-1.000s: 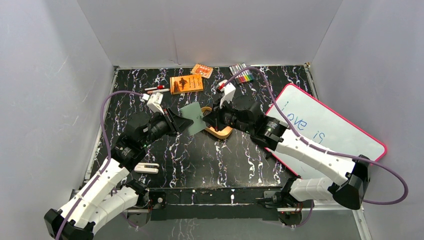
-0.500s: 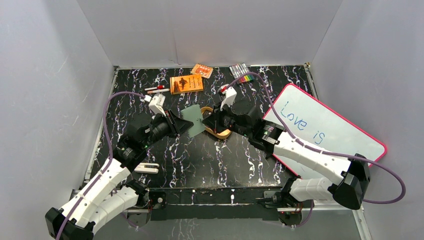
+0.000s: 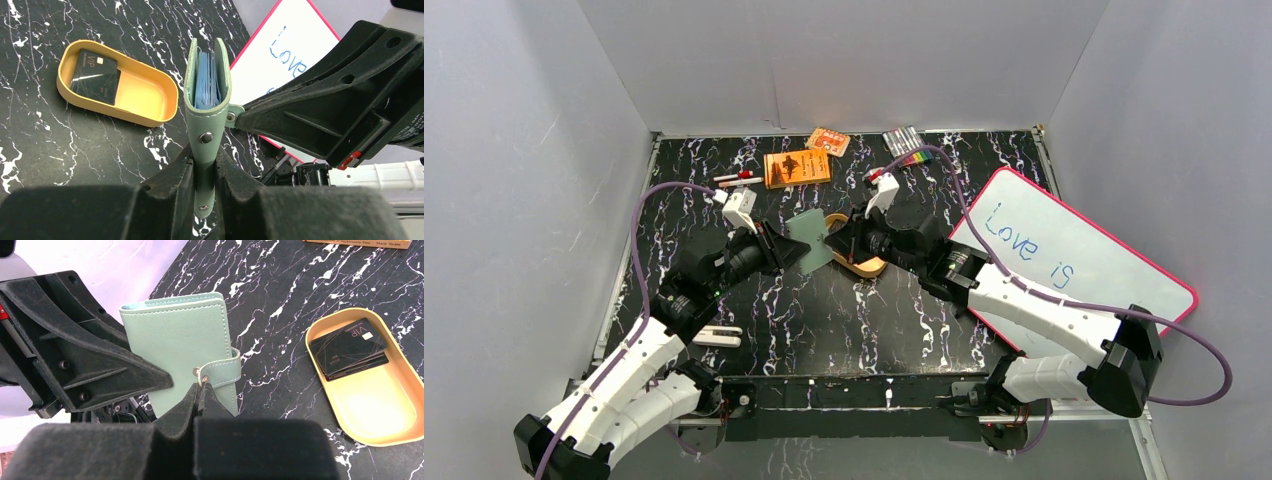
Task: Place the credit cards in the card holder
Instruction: Close the card holder at the center of the board.
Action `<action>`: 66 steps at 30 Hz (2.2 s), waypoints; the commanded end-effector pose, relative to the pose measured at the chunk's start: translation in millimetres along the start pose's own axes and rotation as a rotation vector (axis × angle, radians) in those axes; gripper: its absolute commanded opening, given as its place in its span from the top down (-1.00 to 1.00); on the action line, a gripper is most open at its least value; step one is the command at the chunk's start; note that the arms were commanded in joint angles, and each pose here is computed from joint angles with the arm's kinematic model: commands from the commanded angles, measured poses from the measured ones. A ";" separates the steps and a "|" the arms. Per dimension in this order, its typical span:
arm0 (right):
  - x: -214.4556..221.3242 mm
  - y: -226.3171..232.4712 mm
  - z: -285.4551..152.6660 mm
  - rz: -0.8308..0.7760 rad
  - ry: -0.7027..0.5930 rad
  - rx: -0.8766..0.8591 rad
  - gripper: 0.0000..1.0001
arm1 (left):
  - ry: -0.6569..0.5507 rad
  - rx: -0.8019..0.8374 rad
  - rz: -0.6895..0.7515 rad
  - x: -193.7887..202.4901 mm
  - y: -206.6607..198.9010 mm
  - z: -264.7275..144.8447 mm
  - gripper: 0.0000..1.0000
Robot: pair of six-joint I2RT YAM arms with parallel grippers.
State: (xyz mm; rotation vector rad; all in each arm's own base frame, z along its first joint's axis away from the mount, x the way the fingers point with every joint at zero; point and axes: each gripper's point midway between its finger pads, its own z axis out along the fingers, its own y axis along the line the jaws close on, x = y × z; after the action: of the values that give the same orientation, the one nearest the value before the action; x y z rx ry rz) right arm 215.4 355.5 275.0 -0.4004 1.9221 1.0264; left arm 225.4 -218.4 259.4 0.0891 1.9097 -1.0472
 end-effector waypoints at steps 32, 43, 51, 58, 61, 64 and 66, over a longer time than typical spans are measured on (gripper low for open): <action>-16.6 21.5 11.3 0.025 -0.048 -0.091 1.00 | -0.059 0.044 0.073 -15.9 -12.2 -4.7 1.00; -19.5 23.8 13.6 0.029 -0.056 -0.098 1.00 | -0.046 0.057 0.088 -12.8 -13.3 -5.0 1.00; -20.0 24.4 15.3 0.034 -0.057 -0.099 1.00 | -0.037 0.068 0.098 -10.8 -14.4 -5.1 1.00; -16.5 28.7 19.3 0.030 -0.032 -0.120 1.00 | -0.020 0.080 0.099 -8.7 -16.5 -3.5 1.00; -16.2 30.5 20.7 0.029 -0.029 -0.126 1.00 | -0.011 0.093 0.101 -8.1 -19.1 -2.9 1.00; -15.4 30.4 22.0 0.029 -0.026 -0.125 1.00 | -0.001 0.107 0.104 -7.1 -22.0 -2.7 1.00; -15.4 30.5 23.0 0.028 -0.026 -0.125 1.00 | 0.003 0.122 0.109 -6.6 -24.6 -3.0 1.00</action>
State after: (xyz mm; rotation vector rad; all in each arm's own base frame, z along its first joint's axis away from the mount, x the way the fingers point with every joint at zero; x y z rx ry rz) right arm 219.2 376.3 259.2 -0.4234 1.9546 1.0740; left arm 227.4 -213.9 249.2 0.1558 1.9238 -0.9722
